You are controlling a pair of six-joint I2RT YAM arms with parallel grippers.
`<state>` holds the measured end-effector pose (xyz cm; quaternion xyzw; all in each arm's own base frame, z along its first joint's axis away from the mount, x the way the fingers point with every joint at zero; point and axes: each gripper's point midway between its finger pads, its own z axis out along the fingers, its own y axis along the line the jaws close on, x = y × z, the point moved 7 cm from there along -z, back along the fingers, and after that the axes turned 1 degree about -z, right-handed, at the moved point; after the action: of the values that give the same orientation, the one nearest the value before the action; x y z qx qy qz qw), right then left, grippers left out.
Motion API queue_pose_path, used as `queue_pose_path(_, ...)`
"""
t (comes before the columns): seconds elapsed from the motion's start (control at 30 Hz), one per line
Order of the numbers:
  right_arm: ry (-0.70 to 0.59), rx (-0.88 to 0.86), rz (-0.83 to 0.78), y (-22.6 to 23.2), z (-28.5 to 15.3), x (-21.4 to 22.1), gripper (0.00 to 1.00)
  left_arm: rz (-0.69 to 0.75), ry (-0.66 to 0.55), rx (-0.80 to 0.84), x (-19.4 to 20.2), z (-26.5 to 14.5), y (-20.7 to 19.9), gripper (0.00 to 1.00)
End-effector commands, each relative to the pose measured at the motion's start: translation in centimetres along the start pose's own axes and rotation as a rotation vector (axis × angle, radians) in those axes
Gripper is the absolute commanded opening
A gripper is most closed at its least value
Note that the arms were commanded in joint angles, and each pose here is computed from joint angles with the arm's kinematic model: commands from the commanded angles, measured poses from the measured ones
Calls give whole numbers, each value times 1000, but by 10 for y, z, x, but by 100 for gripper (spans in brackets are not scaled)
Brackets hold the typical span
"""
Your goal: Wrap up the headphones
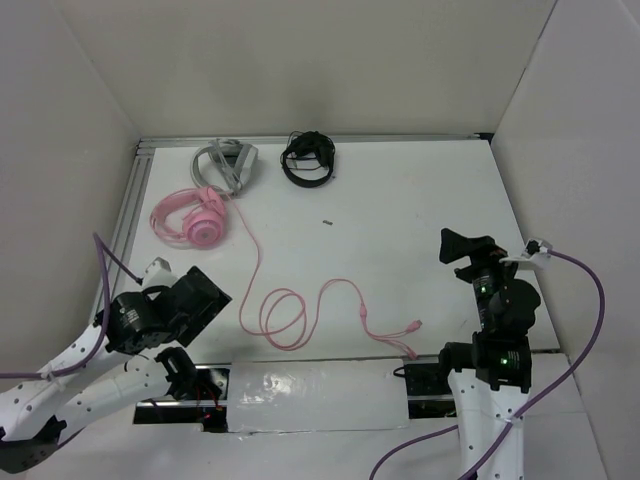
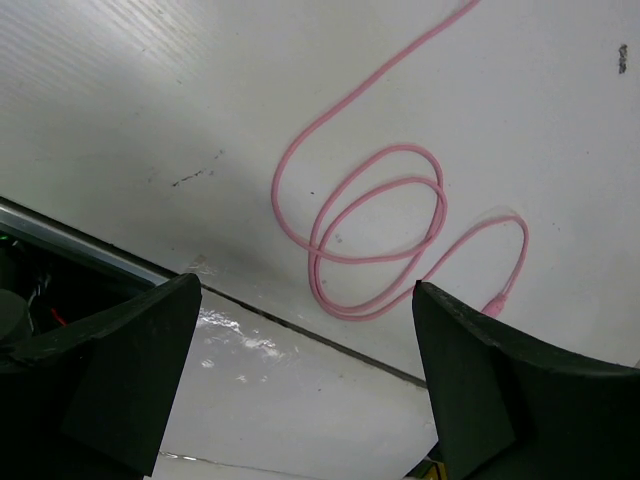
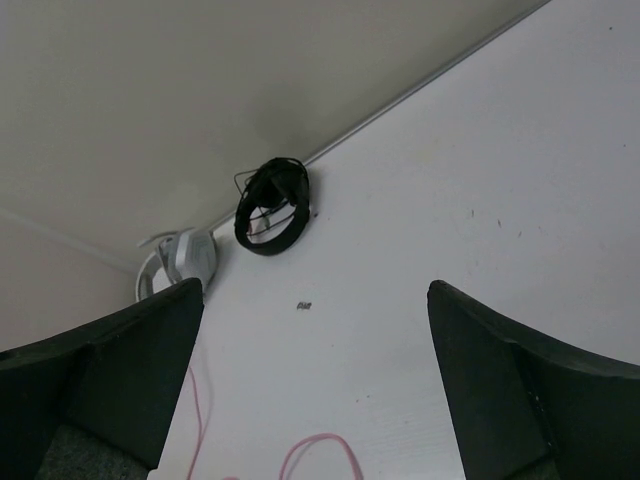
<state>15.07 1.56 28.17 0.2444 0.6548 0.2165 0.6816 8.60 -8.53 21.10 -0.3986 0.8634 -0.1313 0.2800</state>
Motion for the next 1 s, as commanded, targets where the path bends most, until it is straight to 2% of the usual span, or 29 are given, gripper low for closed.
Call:
queue_pose_path(0.0,24,-63,-27,6,2,2,100,-29,-52,-67,-5,7,6,99)
queue_pose_path(0.07,54,-102,-49,10,4,4,100,-29,-74,-88,-8,14,3,99)
queue_pose_path(0.13,76,-111,-46,10,8,7,100,45,-82,-22,-11,25,-14,99)
queue_pose_path(0.17,79,-100,-38,9,8,7,100,33,-63,-11,-16,35,-20,99)
queue_pose_path(0.2,84,-76,-42,6,10,7,100,77,-23,76,-25,49,-36,99)
queue_pose_path(0.23,89,-66,-46,5,11,8,100,100,-85,104,-42,56,-44,99)
queue_pose_path(0.27,91,-52,-52,3,12,8,100,131,-15,145,-43,63,-45,99)
queue_pose_path(0.33,106,-28,-75,0,16,8,100,26,-50,138,-77,80,-43,99)
queue_pose_path(0.47,147,-35,-78,4,23,6,100,-34,-48,156,-114,93,-42,99)
queue_pose_path(0.53,124,-57,-74,5,27,5,100,-45,-72,148,-130,93,-45,99)
queue_pose_path(0.63,107,-65,-72,0,35,11,100,-88,-102,51,-149,100,-46,99)
queue_pose_path(0.77,59,11,-30,-11,39,12,100,-158,-124,-41,-175,115,-43,99)
queue_pose_path(0.97,52,22,-65,-11,41,8,100,-317,-179,-91,-230,125,-27,99)
